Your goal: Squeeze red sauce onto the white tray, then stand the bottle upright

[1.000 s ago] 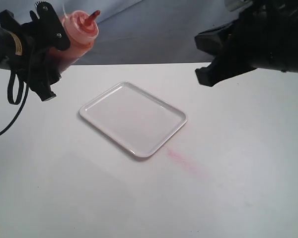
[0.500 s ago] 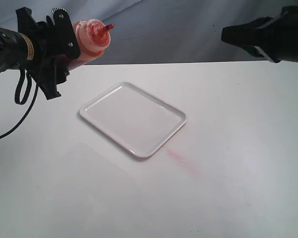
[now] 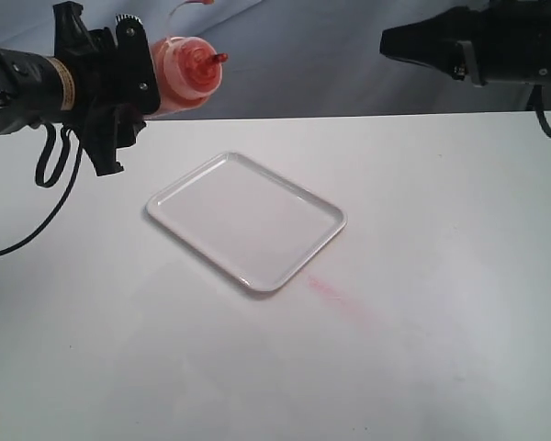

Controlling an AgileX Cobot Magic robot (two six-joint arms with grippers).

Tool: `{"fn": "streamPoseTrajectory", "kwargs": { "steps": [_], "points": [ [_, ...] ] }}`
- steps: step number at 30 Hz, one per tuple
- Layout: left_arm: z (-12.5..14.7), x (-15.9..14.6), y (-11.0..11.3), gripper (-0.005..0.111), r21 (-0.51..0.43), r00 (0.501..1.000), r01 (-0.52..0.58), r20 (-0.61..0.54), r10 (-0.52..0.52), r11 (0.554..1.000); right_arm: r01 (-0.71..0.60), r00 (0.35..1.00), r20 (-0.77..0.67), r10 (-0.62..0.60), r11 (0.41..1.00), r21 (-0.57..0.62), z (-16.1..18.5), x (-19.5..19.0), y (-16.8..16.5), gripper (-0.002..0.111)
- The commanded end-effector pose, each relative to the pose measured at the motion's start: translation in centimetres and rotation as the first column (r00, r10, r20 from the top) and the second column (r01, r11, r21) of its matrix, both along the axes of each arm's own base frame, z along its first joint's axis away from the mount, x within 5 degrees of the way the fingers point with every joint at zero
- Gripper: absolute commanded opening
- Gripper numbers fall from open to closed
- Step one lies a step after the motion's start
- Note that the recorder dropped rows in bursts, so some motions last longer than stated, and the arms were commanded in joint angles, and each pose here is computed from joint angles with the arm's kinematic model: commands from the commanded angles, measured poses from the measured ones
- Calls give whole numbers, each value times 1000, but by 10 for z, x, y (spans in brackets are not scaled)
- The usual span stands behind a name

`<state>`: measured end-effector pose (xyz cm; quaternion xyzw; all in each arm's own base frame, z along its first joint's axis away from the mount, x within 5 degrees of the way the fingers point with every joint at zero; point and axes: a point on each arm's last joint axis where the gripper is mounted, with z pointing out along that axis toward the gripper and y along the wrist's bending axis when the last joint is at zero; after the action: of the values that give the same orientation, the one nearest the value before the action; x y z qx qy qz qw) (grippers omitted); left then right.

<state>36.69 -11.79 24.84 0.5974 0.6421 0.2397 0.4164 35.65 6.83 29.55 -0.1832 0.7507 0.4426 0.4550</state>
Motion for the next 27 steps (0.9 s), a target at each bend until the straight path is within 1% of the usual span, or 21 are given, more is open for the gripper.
{"fn": "streamPoseTrajectory", "kwargs": {
  "steps": [1,2,5,7,9,10,13,15,18,21,23,27],
  "points": [
    [-2,6,-4,0,49,997,64,35,-66,997,62,998,2,-62,998,18,14,15,-5,44],
    [-9,8,-4,0,85,996,82,24,-84,993,79,997,-1,-79,997,25,17,22,-6,61],
    [-19,11,-6,0,109,995,101,6,-102,989,98,995,-24,-97,994,40,19,29,-3,76],
    [-22,12,-6,0,122,993,114,5,-115,986,85,996,-29,-85,996,25,14,33,4,80],
    [-22,12,-8,0,112,992,127,10,-129,985,54,998,-40,-55,998,-20,3,39,14,81],
    [-22,12,-8,0,112,992,127,10,-129,985,44,998,-50,-45,999,-20,0,41,18,81],
    [-21,12,-9,0,168,985,167,24,-174,972,39,990,-134,-36,999,23,-11,56,31,81],
    [-18,14,-10,0,181,980,185,43,-196,966,23,991,-133,-20,999,22,-13,63,35,81],
    [-11,18,-12,0,192,976,191,68,-208,962,-9,994,-107,7,1000,-18,-16,73,46,81],
    [-7,27,-15,0,212,971,198,89,-221,957,-41,994,-99,39,999,-15,-19,82,61,81],
    [-12,33,-17,0,252,965,219,86,-247,943,-56,993,-109,54,998,-16,-22,88,66,81],
    [-22,41,-20,0,350,947,268,73,-312,898,-58,992,-119,53,998,-38,-25,95,67,81]
  ]
}}
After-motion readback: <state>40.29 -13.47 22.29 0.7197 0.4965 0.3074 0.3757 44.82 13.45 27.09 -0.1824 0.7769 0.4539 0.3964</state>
